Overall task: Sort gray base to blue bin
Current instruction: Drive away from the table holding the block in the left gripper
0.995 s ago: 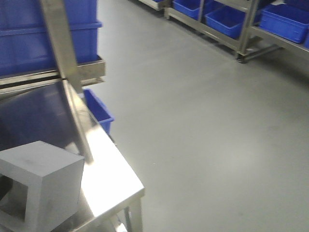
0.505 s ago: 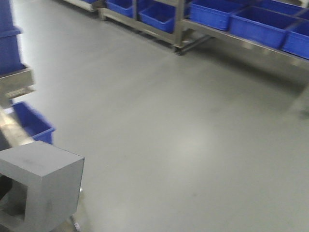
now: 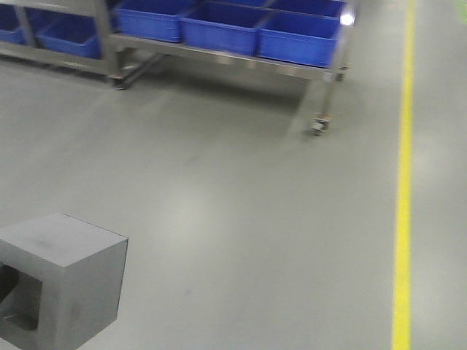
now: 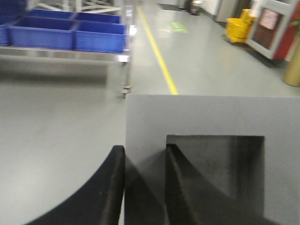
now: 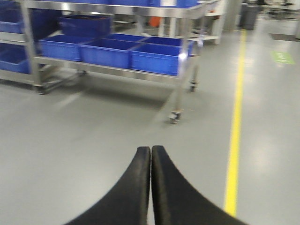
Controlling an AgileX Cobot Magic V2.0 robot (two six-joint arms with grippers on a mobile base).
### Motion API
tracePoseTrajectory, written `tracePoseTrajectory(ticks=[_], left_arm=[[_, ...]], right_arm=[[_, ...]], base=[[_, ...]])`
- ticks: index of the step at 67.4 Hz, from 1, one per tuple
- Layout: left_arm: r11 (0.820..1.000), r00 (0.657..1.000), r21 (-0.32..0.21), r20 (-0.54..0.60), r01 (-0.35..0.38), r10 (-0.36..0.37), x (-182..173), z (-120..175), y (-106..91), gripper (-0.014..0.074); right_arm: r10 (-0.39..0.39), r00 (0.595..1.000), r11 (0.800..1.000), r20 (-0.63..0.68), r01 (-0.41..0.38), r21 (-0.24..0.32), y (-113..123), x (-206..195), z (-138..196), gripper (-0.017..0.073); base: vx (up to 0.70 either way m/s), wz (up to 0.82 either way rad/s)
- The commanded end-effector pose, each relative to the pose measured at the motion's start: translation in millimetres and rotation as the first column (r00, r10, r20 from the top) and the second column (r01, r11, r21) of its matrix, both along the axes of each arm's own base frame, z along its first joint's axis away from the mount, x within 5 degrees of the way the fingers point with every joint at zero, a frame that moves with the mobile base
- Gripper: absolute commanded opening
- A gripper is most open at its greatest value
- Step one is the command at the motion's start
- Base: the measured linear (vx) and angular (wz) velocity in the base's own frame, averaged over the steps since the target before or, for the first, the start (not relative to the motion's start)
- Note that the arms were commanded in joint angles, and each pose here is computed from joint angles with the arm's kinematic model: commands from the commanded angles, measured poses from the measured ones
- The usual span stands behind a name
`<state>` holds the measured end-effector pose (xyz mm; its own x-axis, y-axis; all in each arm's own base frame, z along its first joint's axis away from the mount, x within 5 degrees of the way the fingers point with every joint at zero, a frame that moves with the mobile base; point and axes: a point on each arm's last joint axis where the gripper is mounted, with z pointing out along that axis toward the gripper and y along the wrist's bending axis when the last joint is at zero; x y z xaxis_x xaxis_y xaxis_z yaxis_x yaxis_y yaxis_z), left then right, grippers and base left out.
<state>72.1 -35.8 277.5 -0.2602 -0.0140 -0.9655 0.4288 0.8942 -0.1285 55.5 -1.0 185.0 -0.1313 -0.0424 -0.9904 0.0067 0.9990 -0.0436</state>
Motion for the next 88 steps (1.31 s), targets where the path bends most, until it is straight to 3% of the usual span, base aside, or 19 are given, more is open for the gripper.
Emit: tracePoseTrajectory(ticks=[1,43,88], left_arm=[[0.997,0.994,-0.059,0.097,0.047,-0.041,-0.9,18.1,-4.0,-0.0007],[0.997,0.995,-0.058,0.095,0.046,-0.04,-0.9,17.9,-3.9,-0.0007],[0.997,0.995,-0.058,0.095,0.046,-0.04,-0.9,17.9,-3.9,-0.0007]], right_arm=[[0.004,0.997,1.0,0.08,-0.002,-0.021,0.1,0.4,5.7,-0.0005],[0.003,0.997,1.0,0.081,-0.001,-0.021,0.1,0.4,5.7,-0.0005],[0.003,0.997,1.0,0.081,-0.001,-0.021,0.1,0.4,5.7,-0.0005]], base=[[0.04,-0.85],[0.12,-0.45],[0.24,-0.07]])
